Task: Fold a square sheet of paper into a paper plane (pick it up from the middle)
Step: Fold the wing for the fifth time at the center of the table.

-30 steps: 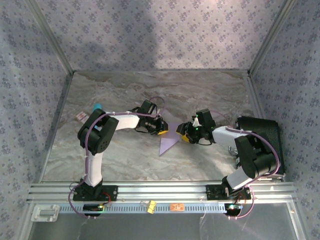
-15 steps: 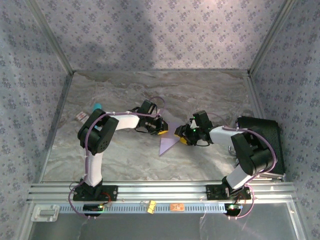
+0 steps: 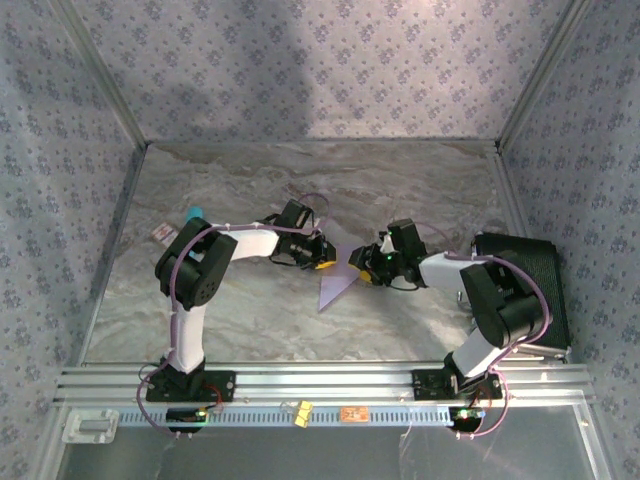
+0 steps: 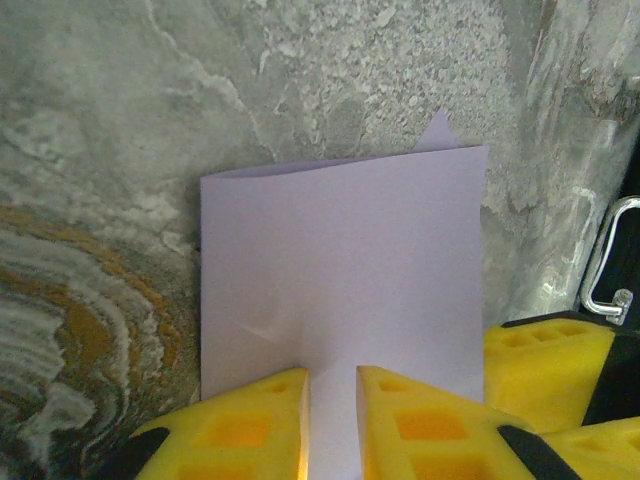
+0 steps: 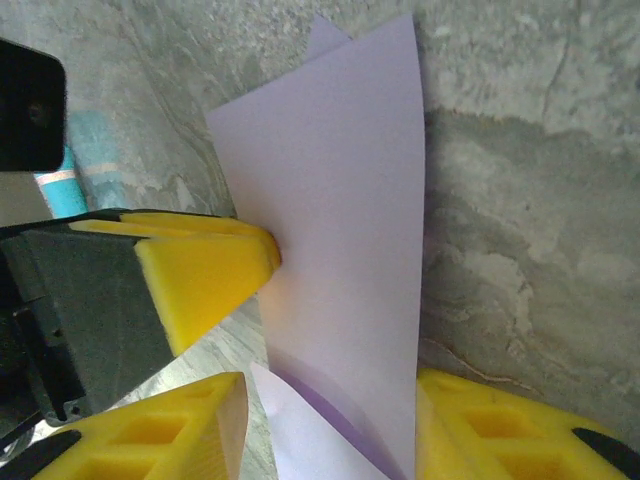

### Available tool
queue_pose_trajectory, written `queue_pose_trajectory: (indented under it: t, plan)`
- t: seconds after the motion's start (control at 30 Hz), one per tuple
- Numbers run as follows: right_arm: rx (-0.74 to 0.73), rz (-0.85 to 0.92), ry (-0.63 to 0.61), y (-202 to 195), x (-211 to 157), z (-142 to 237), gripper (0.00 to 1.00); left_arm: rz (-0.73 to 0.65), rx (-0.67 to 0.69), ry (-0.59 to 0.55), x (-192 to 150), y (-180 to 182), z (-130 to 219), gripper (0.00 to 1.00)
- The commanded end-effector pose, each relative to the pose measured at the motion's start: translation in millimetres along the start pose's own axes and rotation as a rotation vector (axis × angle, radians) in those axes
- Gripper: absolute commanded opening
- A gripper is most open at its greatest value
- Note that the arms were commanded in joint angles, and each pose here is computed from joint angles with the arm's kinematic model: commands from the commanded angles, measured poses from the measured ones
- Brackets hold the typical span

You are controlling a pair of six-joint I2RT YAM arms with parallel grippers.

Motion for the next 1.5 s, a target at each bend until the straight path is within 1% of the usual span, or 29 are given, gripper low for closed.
queue_pose_trajectory:
  t: [0.0, 0.1, 0.3, 0.47, 0.67, 0.77, 0.9, 0.97, 1.07, 1.23, 1.33, 1.4, 1.47]
  plan:
    - [0.049, 0.046, 0.012, 8, 9, -2, 0.46, 0.044, 0.054, 0.019, -4, 22, -3, 0.20]
    - [0.098, 0.060, 0.029, 13, 12, -5, 0.46, 0.046, 0.053, 0.021, -3, 22, -4, 0.20]
    - [0.085, 0.074, 0.028, 9, 18, -6, 0.45, 0.041, 0.051, 0.024, -4, 21, -4, 0.20]
    - [0.090, 0.093, 0.038, 7, 22, -5, 0.42, 0.040, 0.053, 0.026, -4, 21, -4, 0.20]
    - [0.123, 0.099, 0.058, 7, 27, -5, 0.37, 0.041, 0.048, 0.028, -4, 19, -4, 0.20]
    - [0.111, 0.105, 0.059, 6, 29, -5, 0.37, 0.041, 0.042, 0.029, -3, 17, -4, 0.20]
    - [0.109, 0.118, 0.078, 5, 27, -6, 0.36, 0.038, 0.036, 0.027, -1, 14, -3, 0.20]
    - [0.138, 0.135, 0.108, 7, 25, -8, 0.36, 0.040, 0.036, 0.026, -1, 14, -4, 0.20]
    - [0.140, 0.158, 0.149, 6, 23, -9, 0.36, 0.044, 0.032, 0.030, 0, 14, -4, 0.20]
    - [0.133, 0.181, 0.162, 5, 23, -9, 0.35, 0.043, 0.025, 0.029, 2, 12, -3, 0.20]
    - [0.136, 0.184, 0.170, 4, 23, -10, 0.32, 0.047, 0.022, 0.026, 3, 12, -2, 0.20]
    - [0.135, 0.181, 0.173, 3, 23, -11, 0.27, 0.047, 0.021, 0.025, 3, 11, -3, 0.20]
    - [0.133, 0.174, 0.180, 1, 22, -13, 0.26, 0.046, 0.022, 0.027, 3, 12, -3, 0.20]
Point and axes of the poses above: each hand's point on the last joint's axis, 136 mm out from that joint toward the fingers, its own z axis back along the fingers, its own y axis along the line the jaws close on, x = y × z, the point moved 1 cm from there along z, back along the fingers, and after that the axes turned 8 degrees about z, right-handed, at the moved point
